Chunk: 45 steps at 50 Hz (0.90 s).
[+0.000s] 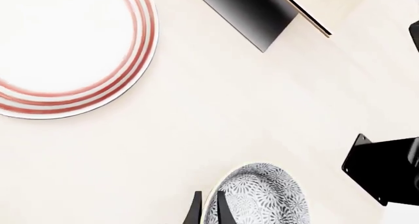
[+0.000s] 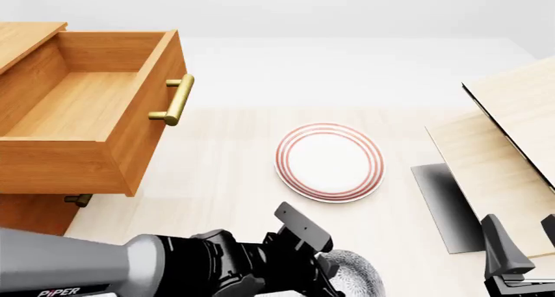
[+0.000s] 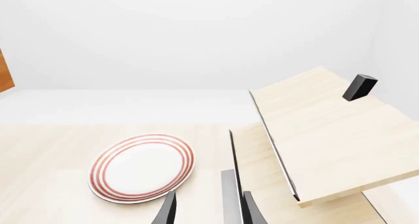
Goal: Open the top drawer of the cabinet and put the bowl in it.
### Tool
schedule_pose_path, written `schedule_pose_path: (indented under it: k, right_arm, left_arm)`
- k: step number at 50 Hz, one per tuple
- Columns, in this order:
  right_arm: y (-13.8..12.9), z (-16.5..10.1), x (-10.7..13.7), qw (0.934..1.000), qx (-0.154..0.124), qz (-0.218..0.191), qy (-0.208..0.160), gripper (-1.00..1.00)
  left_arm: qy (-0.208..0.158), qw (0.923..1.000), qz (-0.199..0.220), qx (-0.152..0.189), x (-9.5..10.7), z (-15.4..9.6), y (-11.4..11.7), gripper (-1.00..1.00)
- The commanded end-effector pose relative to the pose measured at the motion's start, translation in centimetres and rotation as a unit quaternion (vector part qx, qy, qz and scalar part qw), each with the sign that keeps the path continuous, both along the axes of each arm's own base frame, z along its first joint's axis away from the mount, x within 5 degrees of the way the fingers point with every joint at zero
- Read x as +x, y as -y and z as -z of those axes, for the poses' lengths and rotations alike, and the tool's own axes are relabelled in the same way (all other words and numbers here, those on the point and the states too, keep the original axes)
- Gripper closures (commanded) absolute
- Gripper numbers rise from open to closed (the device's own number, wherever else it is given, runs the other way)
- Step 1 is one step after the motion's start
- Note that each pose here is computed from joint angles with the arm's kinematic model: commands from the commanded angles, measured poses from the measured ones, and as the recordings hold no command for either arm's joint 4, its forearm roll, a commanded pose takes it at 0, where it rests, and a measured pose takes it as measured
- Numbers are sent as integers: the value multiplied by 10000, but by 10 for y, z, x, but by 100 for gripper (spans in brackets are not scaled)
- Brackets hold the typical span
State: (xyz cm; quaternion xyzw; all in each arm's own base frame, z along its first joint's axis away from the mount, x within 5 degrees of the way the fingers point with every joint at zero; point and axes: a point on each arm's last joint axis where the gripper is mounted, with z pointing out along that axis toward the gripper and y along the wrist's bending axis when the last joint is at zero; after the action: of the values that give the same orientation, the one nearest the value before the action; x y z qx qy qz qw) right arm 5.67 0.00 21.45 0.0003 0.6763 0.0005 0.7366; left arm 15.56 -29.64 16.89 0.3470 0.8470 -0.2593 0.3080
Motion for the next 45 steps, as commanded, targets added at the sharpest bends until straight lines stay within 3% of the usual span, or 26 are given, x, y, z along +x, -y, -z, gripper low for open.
schedule_pose_path:
  k: [1, 45]
  right_arm:
    - [0, 0, 0, 10000, -1, -1, 0, -100]
    - [0, 0, 0, 10000, -6, 0, 1, -100]
  left_arm:
    - [67, 9998, -128, -96, 5, -18, -10, 100]
    - [320, 9980, -536, -84, 35, -82, -35, 100]
